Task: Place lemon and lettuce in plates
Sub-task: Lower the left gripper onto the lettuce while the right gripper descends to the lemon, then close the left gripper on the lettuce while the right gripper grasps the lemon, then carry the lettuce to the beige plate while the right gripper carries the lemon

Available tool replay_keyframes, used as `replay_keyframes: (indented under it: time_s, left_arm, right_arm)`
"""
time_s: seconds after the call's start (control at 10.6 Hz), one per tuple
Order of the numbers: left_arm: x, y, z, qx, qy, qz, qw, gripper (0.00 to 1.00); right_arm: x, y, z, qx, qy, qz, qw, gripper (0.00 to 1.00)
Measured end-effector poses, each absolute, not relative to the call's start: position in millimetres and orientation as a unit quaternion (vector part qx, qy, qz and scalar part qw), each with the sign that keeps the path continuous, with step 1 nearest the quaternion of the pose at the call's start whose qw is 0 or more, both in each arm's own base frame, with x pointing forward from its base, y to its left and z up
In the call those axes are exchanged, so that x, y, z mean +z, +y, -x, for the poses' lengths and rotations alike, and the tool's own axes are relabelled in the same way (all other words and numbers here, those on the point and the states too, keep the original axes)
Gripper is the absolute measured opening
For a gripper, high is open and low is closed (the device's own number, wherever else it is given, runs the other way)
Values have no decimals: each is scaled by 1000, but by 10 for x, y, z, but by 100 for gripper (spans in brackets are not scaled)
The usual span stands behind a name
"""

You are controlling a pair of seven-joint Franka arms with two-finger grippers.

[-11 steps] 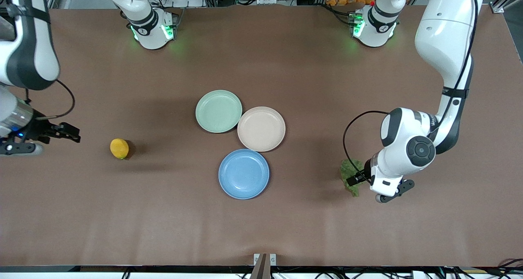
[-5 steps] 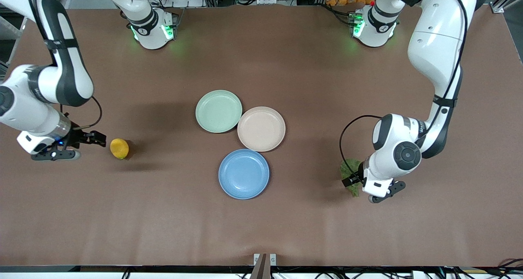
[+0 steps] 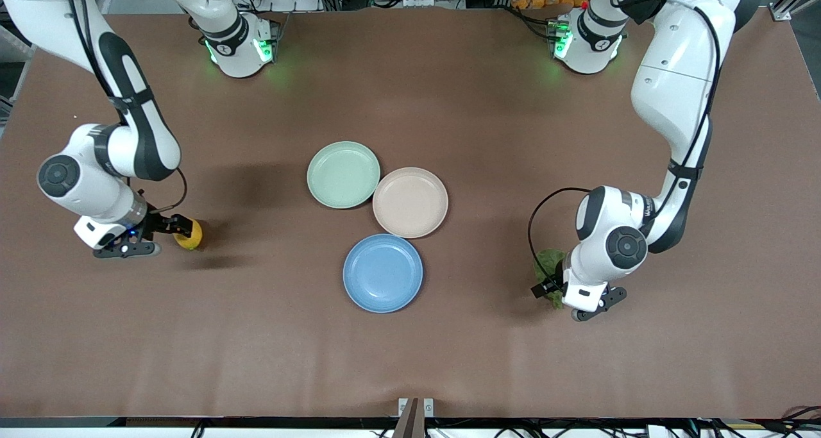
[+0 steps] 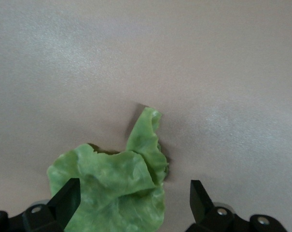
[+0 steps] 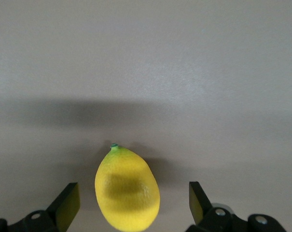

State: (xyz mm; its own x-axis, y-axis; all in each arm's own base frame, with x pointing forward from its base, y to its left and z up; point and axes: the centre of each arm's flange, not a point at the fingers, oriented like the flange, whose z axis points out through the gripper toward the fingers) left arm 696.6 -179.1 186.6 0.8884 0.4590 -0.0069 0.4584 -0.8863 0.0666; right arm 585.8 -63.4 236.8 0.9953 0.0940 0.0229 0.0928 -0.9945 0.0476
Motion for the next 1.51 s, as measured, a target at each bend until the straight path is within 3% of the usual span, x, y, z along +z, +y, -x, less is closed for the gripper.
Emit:
replay_keyframes:
  time_s: [0.28,0.57,0.75,0.94,1.51]
  left_arm:
    - [1780,-1791,-6953,4,232,-972,28,100]
    - [1771,-1764,-6953,4,229,-973,22,60]
    - [1795,-1736,-6972,7,230,-973,22,30]
    - [1822,-1767,-6983,9,228,-973,24,3]
    - [2353,-2201,-6823,24,195,-980,31,4]
  right_arm:
    - [2080,-617,-5793,28,49,-998,26,100]
    - [1917,-587,-5731,22,52,-998,25,100]
    - [1897,-566,-5708,19,52,-998,25,71]
    - [1895,-566,-5694,23,42,-999,25,70]
    - [2050,-448,-5801,4,34,-999,19,70]
